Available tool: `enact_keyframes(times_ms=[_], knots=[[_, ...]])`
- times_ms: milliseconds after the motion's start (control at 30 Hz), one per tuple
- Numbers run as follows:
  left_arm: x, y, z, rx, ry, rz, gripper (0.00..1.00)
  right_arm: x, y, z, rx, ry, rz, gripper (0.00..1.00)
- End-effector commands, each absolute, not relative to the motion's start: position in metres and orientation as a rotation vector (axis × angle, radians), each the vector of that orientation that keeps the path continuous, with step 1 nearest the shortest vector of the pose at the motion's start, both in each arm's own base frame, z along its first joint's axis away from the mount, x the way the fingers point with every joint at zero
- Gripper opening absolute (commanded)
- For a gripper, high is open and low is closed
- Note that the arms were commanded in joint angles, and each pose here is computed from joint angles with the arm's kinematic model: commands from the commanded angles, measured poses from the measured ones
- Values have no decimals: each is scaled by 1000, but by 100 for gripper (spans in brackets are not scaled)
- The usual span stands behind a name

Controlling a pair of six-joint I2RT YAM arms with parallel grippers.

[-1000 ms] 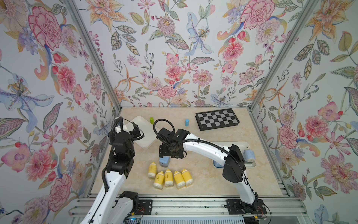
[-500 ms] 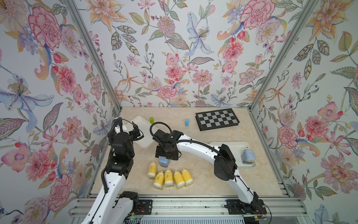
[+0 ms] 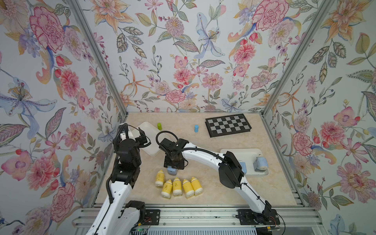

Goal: Place the pencil sharpeners by color into the storage box
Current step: Pick up the pencil sharpener from the center of the board.

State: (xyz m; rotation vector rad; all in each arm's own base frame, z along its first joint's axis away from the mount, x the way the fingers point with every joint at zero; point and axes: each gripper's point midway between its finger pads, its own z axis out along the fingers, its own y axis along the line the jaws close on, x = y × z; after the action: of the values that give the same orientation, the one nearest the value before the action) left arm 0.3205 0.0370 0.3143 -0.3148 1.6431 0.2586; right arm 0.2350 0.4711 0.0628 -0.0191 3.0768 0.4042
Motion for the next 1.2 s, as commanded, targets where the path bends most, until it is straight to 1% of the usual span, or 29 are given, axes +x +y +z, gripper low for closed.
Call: enact_keyframes(times_ms=[0,133,300,467,700,933,1167], knots=[[318,37,317,-321,1622,259,99,233,465,53,-16,3100,357,68],[318,37,316,-320,1625,258,99,233,463,55,-38,3098,353,53],[318,36,317,-320,1623,253,100,236,457,61,-85,3069,334,44],[318,37,317,-321,1622,254,100,240,452,63,-121,3063,327,40],[320,36,314,-317,1632,253,100,252,446,78,-201,3014,340,37],[321,36,312,-316,1638,254,100,265,434,100,-321,2954,354,36],[324,35,308,-312,1652,256,99,266,414,111,-427,2936,343,35]])
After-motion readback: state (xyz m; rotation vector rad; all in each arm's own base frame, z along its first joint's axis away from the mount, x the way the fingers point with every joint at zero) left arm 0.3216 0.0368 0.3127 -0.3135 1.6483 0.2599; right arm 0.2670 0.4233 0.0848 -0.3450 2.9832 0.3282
